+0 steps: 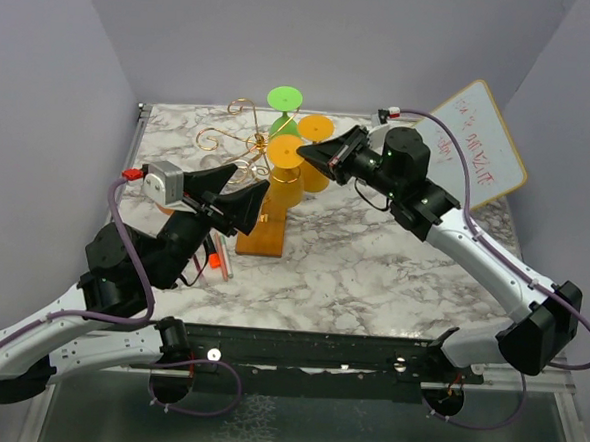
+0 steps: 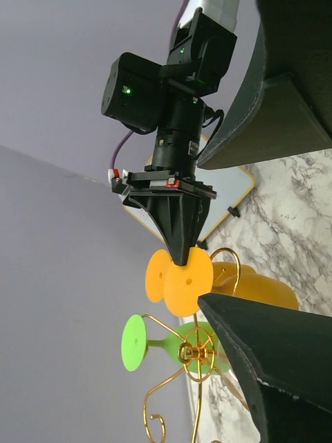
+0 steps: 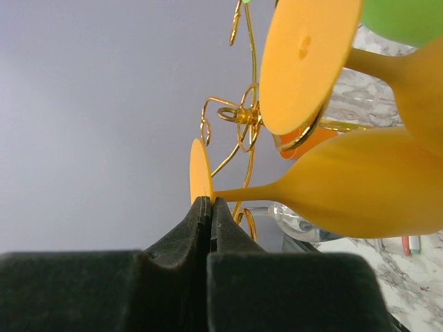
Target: Place the wine glass upside down on the wine glass rack
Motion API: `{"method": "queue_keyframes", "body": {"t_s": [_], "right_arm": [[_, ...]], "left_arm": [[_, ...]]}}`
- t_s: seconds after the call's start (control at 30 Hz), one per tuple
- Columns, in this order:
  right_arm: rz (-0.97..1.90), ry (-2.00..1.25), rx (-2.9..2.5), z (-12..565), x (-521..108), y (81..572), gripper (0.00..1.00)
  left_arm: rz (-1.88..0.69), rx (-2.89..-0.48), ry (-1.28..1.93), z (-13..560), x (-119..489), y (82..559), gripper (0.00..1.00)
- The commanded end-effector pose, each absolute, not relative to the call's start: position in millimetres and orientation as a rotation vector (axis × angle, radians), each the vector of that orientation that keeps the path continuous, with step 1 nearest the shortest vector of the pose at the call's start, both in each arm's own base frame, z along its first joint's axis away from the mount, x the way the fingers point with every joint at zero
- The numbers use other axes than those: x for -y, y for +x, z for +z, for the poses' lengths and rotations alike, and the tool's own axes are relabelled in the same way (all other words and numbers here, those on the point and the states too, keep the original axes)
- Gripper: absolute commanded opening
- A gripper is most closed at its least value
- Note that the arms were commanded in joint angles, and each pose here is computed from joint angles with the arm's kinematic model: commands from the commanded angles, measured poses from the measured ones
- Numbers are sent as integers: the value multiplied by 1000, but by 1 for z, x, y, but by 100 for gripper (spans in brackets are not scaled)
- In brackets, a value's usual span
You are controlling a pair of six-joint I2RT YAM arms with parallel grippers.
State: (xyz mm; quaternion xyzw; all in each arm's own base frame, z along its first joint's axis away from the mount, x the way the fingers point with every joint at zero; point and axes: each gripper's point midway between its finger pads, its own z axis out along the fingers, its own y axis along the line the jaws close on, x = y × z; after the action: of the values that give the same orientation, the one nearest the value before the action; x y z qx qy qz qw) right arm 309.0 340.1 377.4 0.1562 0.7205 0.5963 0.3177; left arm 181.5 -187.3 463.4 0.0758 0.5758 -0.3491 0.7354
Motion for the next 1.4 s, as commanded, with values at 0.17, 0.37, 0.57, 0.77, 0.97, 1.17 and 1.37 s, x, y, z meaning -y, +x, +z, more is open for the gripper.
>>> {"method": "queue_keyframes", "body": {"t_s": [0.17,0.37,0.57,0.77,0.97,1.17,1.37], "right_arm": [[1684,250,-1892,396,-356,293,1],[1710,218,-1898,397,-356,285,1],[1723,214,-1906,395,-352,278,1],[1702,202,-1895,397,-345,272,1],[1649,210,-1896,393,-337,270,1],[1637,218,-1924,387,-334,267,1],[1546,256,-1928,381,-325,274,1]], "left_arm": [[-729,-1309,140,463,183,187,73],[-710,-1318,125,461,182,190,74],[-696,-1329,97,460,179,193,74],[-700,-1338,92,458,180,193,74],[-699,-1353,89,453,181,194,74],[-693,-1357,84,452,181,195,74],[-690,-1361,80,451,182,196,74]]}}
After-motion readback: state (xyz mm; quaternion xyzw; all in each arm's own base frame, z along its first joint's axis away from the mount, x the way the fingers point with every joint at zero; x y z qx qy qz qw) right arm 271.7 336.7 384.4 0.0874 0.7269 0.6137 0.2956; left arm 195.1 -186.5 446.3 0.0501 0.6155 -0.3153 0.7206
